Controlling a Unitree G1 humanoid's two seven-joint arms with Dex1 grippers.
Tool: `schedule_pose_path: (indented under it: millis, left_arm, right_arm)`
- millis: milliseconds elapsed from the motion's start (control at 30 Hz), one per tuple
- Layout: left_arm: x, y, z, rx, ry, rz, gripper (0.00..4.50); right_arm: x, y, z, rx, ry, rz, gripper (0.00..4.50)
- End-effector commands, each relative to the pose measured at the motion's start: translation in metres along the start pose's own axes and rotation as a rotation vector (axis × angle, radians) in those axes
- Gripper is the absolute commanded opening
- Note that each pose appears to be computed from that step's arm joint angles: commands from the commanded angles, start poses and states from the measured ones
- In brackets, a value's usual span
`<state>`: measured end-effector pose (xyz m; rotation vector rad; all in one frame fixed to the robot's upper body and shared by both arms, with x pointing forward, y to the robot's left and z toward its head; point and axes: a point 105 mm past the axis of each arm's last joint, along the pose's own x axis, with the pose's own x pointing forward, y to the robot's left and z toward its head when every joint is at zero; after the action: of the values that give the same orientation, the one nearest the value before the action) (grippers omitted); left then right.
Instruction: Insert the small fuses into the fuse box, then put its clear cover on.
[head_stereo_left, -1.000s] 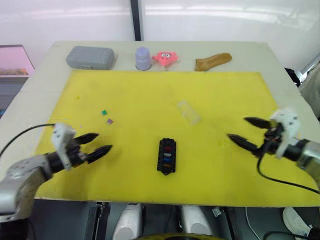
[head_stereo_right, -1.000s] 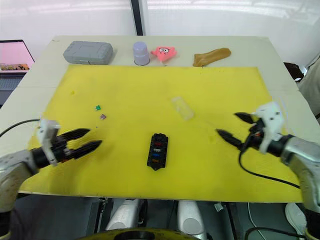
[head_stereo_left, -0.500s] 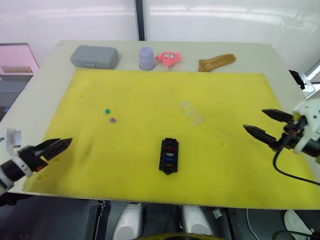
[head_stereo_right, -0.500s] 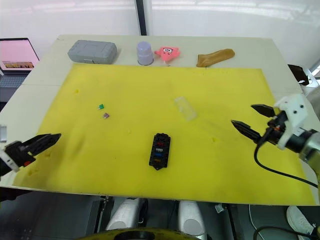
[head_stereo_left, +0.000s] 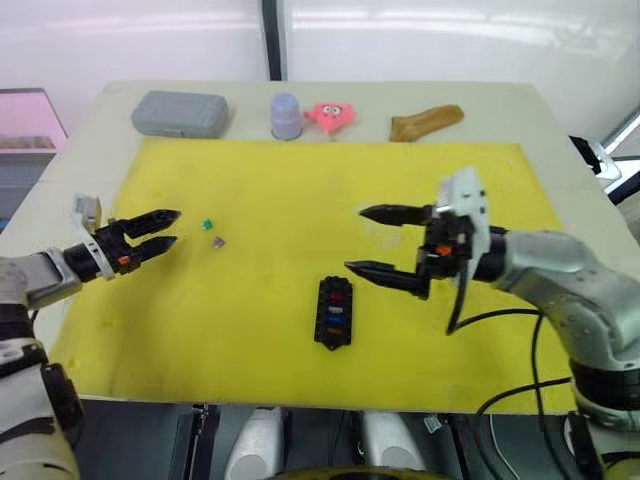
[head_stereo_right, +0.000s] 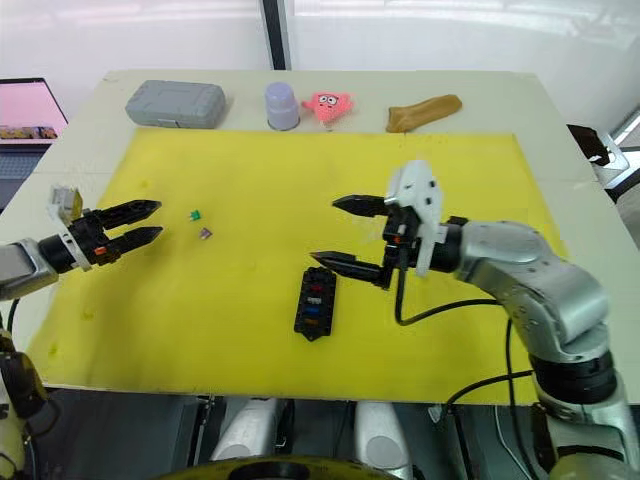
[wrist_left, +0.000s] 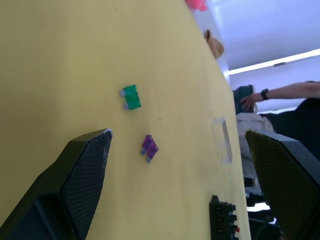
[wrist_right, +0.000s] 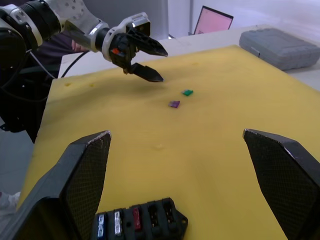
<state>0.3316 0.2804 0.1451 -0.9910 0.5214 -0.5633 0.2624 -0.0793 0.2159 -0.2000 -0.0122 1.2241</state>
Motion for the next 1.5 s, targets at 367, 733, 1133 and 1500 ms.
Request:
schedule_pose_path:
  millis: [367,733,1133,1500]
  left_arm:
    - [0.031,0.002,-0.001,-0.025,-0.004,-0.040,4.50]
    - [0.056,0.010,-0.005,-0.030,-0.006,-0.023,4.50]
    - [0.080,0.008,-0.013,-0.018,0.019,-0.029,4.50]
    - [0.088,0.007,-0.021,-0.026,0.039,-0.057,3.59]
  right_arm:
    - [0.021,-0.001,0.002,-0.127,0.021,0.024,4.47]
    - [0.029,-0.006,0.007,-0.115,-0.026,-0.047,4.47]
    - [0.024,-0.007,0.002,-0.131,0.018,-0.069,4.47]
    - [0.020,-0.008,-0.001,-0.135,0.032,-0.089,4.50]
